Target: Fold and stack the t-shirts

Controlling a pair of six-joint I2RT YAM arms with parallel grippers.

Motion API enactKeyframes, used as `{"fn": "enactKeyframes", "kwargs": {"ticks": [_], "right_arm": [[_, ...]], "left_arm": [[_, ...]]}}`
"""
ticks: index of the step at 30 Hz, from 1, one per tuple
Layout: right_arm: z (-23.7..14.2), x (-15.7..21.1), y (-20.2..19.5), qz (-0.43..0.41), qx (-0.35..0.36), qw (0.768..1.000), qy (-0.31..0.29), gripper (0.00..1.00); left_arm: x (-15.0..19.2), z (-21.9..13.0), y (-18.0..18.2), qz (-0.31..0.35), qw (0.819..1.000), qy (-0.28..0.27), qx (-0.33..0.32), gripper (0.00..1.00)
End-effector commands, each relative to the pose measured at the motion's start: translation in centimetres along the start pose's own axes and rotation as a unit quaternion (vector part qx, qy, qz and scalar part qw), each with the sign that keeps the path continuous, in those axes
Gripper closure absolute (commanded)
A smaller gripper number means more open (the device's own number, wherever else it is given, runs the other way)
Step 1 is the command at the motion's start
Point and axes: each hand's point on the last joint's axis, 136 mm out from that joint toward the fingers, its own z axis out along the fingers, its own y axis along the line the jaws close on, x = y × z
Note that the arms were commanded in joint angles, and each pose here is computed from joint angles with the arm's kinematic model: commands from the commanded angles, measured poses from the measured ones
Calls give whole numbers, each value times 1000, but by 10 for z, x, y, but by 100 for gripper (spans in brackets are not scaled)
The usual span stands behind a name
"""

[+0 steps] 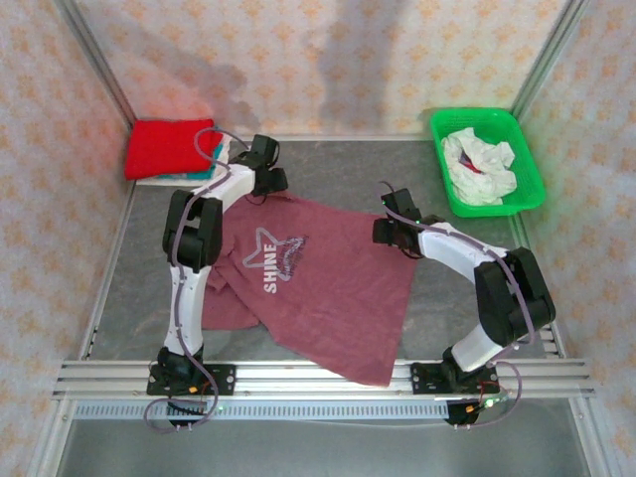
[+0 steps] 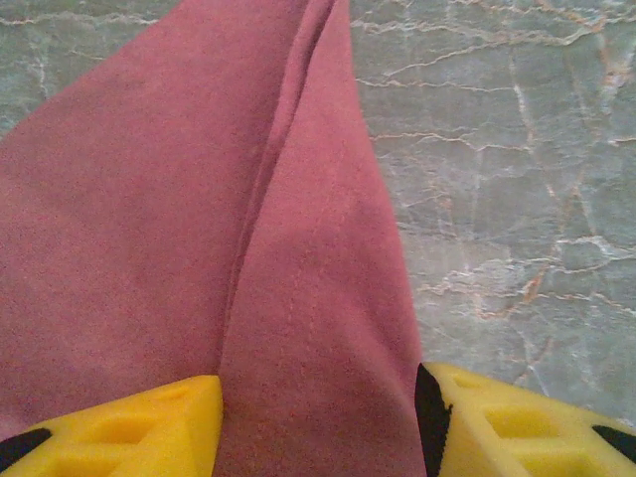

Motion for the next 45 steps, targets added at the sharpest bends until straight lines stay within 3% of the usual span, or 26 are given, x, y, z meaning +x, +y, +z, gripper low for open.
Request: {"fn": "enactKeyframes", "kwargs": {"ticks": [1, 3, 9, 11, 17, 22, 25, 28, 32, 35, 39, 43, 45], "right_arm": [[-6, -4, -6, -5, 15, 1000, -6, 40], [-5, -4, -5, -4, 13, 1000, -6, 40], [-5, -6, -4, -4, 13, 1000, -6, 41], [-4, -6, -4, -3, 14, 1000, -5, 41], [-2, -5, -4, -2, 14, 1000, -1, 41], [0, -6, -1, 3, 8, 1000, 0, 42], [2, -6, 3, 7, 1, 1000, 3, 42], [1, -8, 4, 11, -2, 1000, 6, 42], [-7, -12, 1, 19, 5, 1000, -2, 42], [-11, -11, -3, 25, 15, 1000, -3, 43], [-10, -5, -15, 44, 45, 998, 3, 46], [-8, -2, -22, 72, 66, 995, 2, 52], [-3, -1, -25, 85, 75, 994, 6, 61]], "left_arm": [[-9, 1, 7, -8, 1000, -10, -21, 46], [-7, 5, 7, -10, 1000, -7, -20, 48], [-8, 7, 3, -15, 1000, -9, -11, 93], [-11, 3, 1, -16, 1000, -12, -12, 100], [-28, -16, -22, -5, 999, -37, -1, 100], [-40, -12, -55, 15, 999, -41, 6, 98], [-46, 1, -80, 18, 999, -34, 31, 52], [-52, 4, -104, 20, 997, -34, 63, 47], [-66, -28, -116, 37, 994, -57, 81, 48], [-78, -70, -108, 34, 990, -100, 95, 48], [-66, -111, -59, -6, 983, -150, 105, 47], [-30, -97, -3, -14, 993, -102, 64, 53], [-13, -80, 23, -22, 996, -70, 42, 58]]}}
